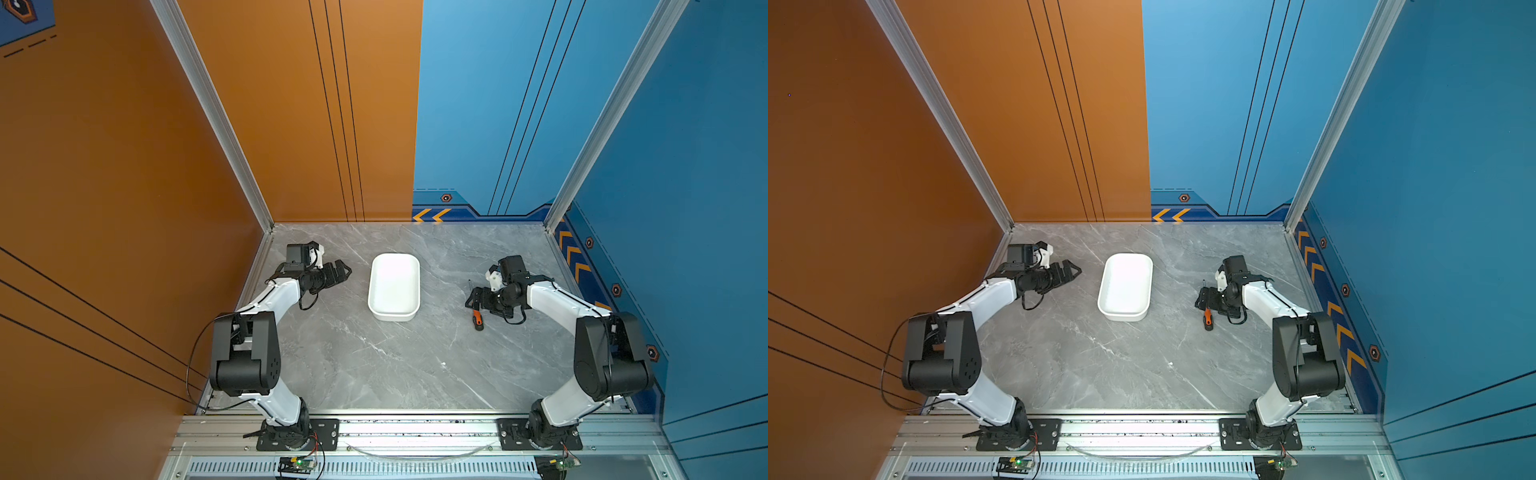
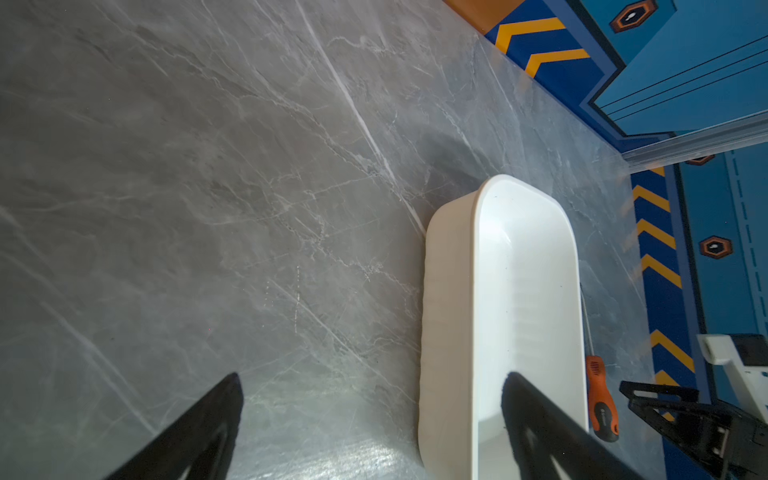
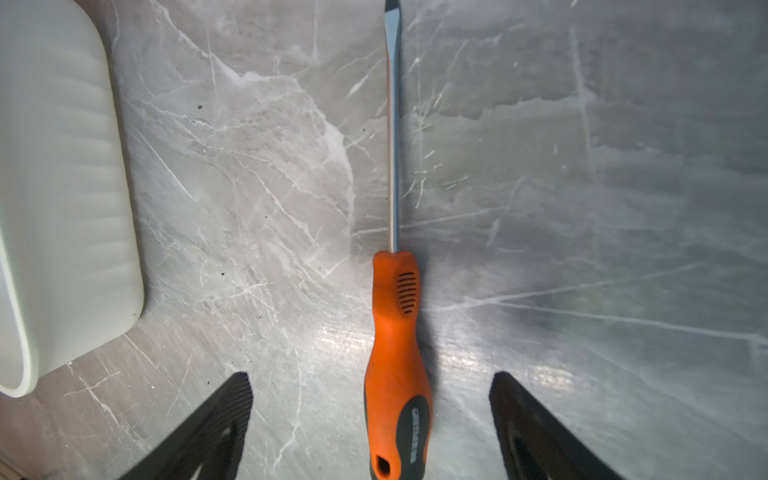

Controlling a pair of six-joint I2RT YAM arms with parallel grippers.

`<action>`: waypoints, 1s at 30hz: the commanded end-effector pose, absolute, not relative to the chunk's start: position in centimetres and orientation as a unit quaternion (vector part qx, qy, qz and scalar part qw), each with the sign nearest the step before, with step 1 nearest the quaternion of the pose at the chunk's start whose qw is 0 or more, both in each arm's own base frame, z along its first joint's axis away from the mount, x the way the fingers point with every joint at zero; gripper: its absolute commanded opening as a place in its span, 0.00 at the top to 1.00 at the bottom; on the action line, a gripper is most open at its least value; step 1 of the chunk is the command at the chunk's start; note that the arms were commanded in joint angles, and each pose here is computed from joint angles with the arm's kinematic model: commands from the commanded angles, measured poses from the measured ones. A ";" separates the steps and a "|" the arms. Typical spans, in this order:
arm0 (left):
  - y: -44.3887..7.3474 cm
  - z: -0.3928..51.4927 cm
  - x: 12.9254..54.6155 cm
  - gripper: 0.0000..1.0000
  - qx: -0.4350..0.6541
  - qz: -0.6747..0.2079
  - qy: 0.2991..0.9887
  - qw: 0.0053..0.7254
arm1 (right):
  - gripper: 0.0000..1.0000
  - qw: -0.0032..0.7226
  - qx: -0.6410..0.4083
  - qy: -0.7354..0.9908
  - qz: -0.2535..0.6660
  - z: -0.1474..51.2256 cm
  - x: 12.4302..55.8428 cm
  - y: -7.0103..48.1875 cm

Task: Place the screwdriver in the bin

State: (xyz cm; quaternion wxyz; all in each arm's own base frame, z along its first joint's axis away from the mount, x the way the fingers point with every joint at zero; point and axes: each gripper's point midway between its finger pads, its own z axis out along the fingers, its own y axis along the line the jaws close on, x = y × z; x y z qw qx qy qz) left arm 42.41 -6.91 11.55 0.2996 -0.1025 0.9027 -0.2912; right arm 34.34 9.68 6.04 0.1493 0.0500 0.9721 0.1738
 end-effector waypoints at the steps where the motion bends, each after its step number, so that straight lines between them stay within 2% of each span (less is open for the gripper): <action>1: -9.6 12.8 42.5 0.02 -0.064 -0.358 0.881 0.303 | 0.13 0.144 0.055 0.978 0.141 5.6 34.5 9.3; 8: -10.7 12.7 42.9 0.02 -0.057 -0.387 0.867 0.310 | 0.17 0.141 0.049 0.982 0.113 4.8 34.7 9.6; 30: -12.9 11.3 43.0 0.02 -0.054 -0.450 0.842 0.292 | 0.44 0.112 0.030 0.990 0.075 2.9 33.3 10.1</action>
